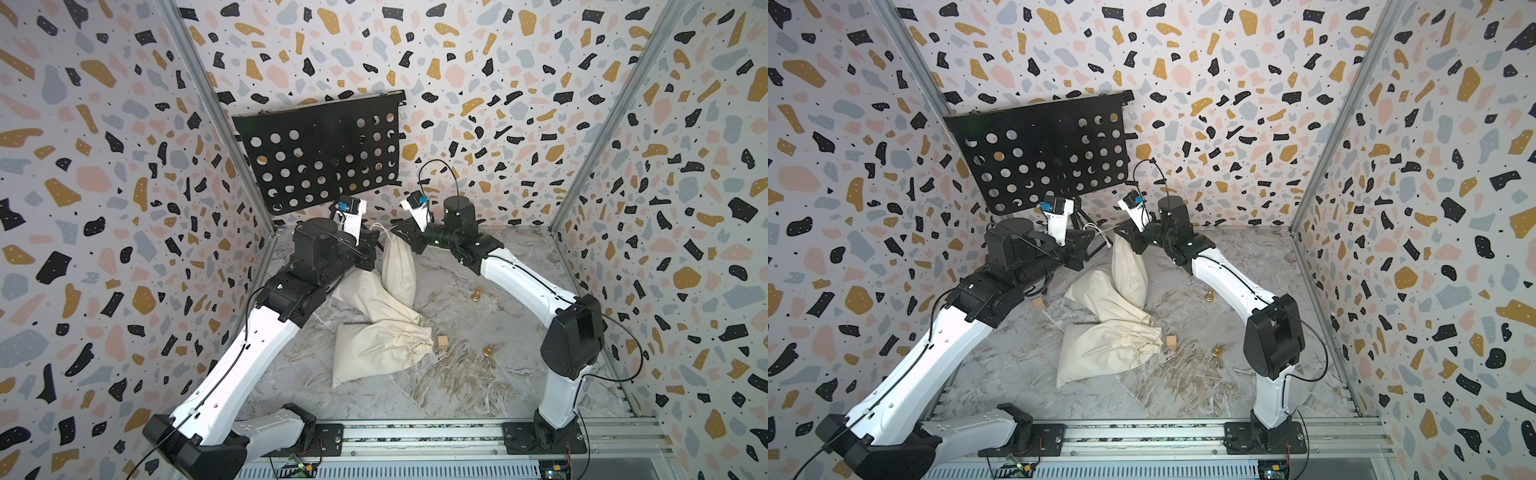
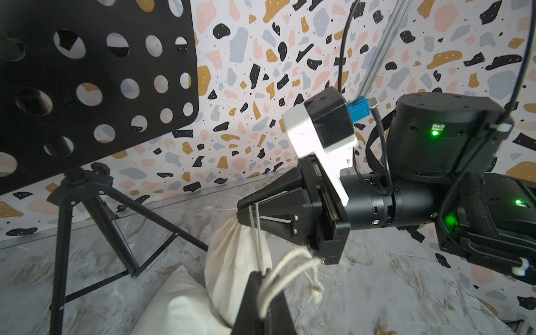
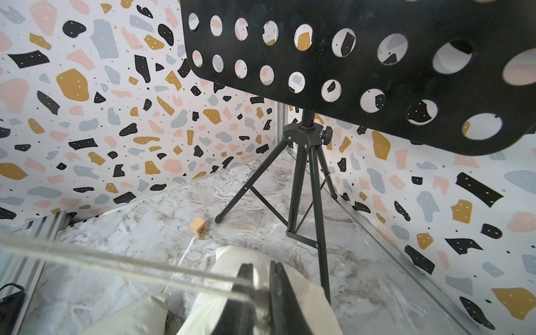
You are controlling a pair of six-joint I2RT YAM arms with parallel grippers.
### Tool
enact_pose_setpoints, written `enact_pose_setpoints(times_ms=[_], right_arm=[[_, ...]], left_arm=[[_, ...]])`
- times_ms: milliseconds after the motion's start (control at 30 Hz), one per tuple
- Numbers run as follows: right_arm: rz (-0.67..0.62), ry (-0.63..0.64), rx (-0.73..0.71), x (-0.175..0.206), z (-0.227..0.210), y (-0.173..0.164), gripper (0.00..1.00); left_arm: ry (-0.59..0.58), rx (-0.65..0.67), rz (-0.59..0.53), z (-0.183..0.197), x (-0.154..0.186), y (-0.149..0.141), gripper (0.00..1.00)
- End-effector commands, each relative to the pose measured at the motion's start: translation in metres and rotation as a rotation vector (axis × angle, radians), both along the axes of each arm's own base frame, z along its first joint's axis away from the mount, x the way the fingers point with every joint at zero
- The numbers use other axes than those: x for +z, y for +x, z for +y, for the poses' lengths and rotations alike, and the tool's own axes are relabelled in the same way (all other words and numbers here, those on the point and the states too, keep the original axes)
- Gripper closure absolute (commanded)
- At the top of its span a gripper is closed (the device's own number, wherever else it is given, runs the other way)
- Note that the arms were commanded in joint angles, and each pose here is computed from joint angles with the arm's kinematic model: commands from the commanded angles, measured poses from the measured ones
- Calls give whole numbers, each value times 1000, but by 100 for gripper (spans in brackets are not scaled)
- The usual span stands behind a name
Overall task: Close the soil bag
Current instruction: Frap the soil bag at the center of the board.
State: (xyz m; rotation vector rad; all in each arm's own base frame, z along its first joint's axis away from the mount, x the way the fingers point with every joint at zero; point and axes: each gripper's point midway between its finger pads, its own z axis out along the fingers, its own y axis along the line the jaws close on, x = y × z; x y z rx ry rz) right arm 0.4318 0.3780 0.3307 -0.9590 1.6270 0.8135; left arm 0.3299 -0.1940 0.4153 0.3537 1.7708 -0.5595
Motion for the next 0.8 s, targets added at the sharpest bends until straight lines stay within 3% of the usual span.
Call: enact_pose_setpoints(times_ms=[0,167,400,567,767], right_arm=[[284,-416,-829,-141,-239,118,94],[302,-462,-820,-165,-251,101,93],[399,-372,-691,-214,-222,64,92],[310,-303,-513,-200,-162,39,84],[162,-130,-348,-122,-125,5,73]], left_arm=[[-327,-53,-574,52,189,-116,100],[-308,-30,-571,52,177,-108,100],[-289,-24,-511,41,149,-84,100],[-288,-24,-486,35,132,-73,100],[-277,-140,-458,17,142,-79,100]])
